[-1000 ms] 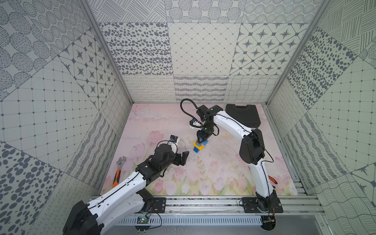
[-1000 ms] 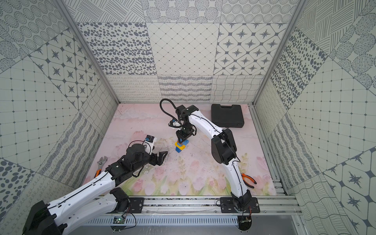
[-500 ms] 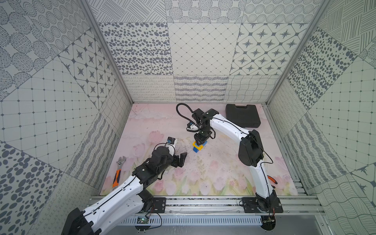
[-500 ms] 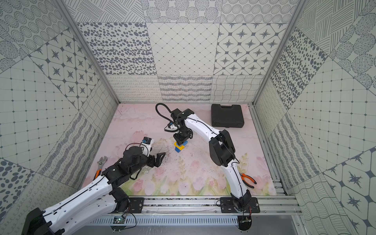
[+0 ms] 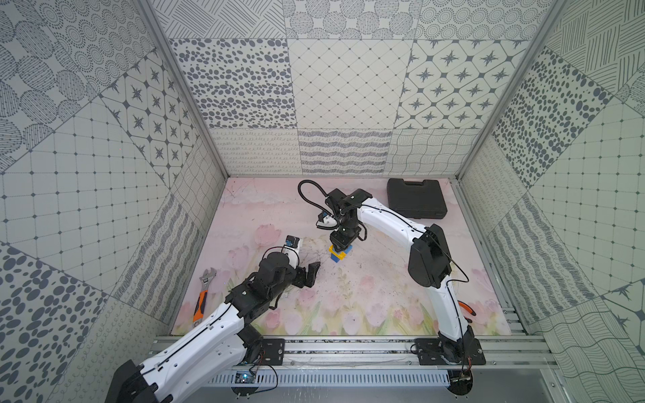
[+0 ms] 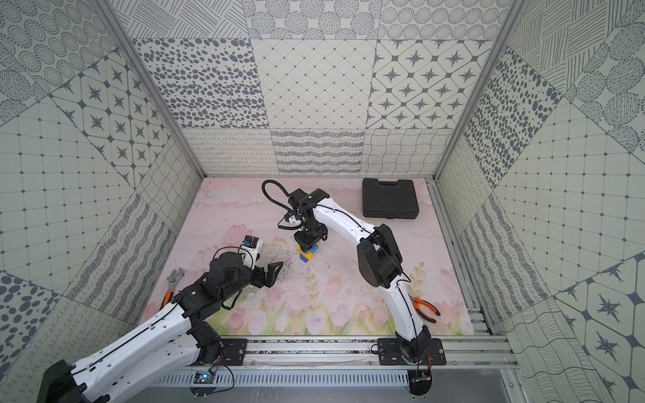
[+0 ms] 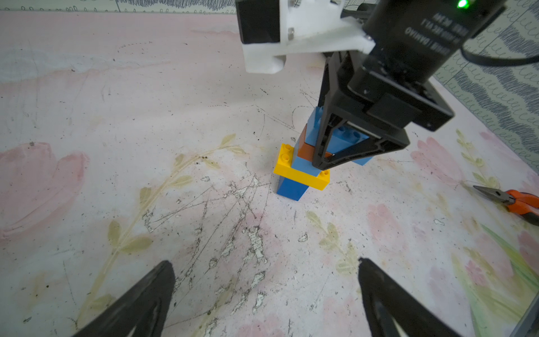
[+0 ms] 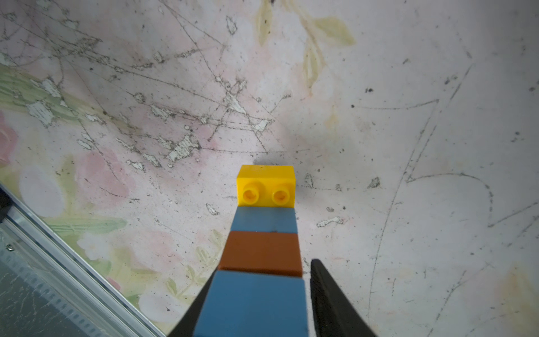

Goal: Assemble the letter f with lego
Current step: Adjust the lego brick at the center of the board, then pick up the lego brick from the center of the board, then place the lego brick at the center of the board.

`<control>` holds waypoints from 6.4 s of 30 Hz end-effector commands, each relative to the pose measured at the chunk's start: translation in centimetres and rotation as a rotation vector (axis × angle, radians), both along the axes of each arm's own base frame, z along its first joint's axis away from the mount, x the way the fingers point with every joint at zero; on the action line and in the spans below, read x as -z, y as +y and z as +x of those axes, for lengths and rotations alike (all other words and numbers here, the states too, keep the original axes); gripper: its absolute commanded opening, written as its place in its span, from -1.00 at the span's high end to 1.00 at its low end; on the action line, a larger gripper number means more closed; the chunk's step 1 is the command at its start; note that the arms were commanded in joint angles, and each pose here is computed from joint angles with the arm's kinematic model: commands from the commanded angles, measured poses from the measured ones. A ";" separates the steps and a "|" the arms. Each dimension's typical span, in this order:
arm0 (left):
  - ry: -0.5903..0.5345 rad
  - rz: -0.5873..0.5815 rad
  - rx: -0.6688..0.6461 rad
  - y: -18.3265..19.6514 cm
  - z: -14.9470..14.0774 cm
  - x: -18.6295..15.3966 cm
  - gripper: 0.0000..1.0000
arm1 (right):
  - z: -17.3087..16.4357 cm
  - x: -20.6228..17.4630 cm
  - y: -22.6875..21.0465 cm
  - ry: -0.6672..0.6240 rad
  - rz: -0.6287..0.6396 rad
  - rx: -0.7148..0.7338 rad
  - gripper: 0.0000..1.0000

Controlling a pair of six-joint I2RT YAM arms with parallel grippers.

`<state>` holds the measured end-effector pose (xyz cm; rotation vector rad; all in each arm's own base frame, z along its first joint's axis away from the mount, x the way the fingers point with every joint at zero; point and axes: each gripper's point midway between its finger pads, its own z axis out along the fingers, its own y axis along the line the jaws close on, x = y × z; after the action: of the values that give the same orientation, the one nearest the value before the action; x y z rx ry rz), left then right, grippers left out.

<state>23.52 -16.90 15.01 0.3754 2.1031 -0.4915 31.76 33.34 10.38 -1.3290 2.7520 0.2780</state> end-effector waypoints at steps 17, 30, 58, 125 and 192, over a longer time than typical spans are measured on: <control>0.006 0.000 -0.017 0.3 0.0 0.2 -0.98 | 0.4 -5.7 1.7 -0.117 0.097 -0.010 0.04; 0.005 0.001 -0.021 0.4 0.1 0.2 -0.98 | -0.1 -5.4 1.6 -0.094 0.083 -0.018 0.10; 0.003 0.001 -0.022 0.5 0.0 0.2 -0.98 | -1.1 -3.4 2.3 -0.041 0.047 -0.049 0.20; 0.007 0.005 -0.024 0.4 0.1 0.4 -0.98 | -0.3 4.8 -1.2 0.108 -0.245 0.019 0.34; 0.012 0.012 -0.002 -0.1 0.3 0.4 -0.98 | 1.2 0.8 0.0 0.514 0.432 -0.082 0.27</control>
<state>23.51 -16.89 14.01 0.3758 2.1378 -0.4811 33.86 33.31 9.53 -1.4097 2.7377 1.1886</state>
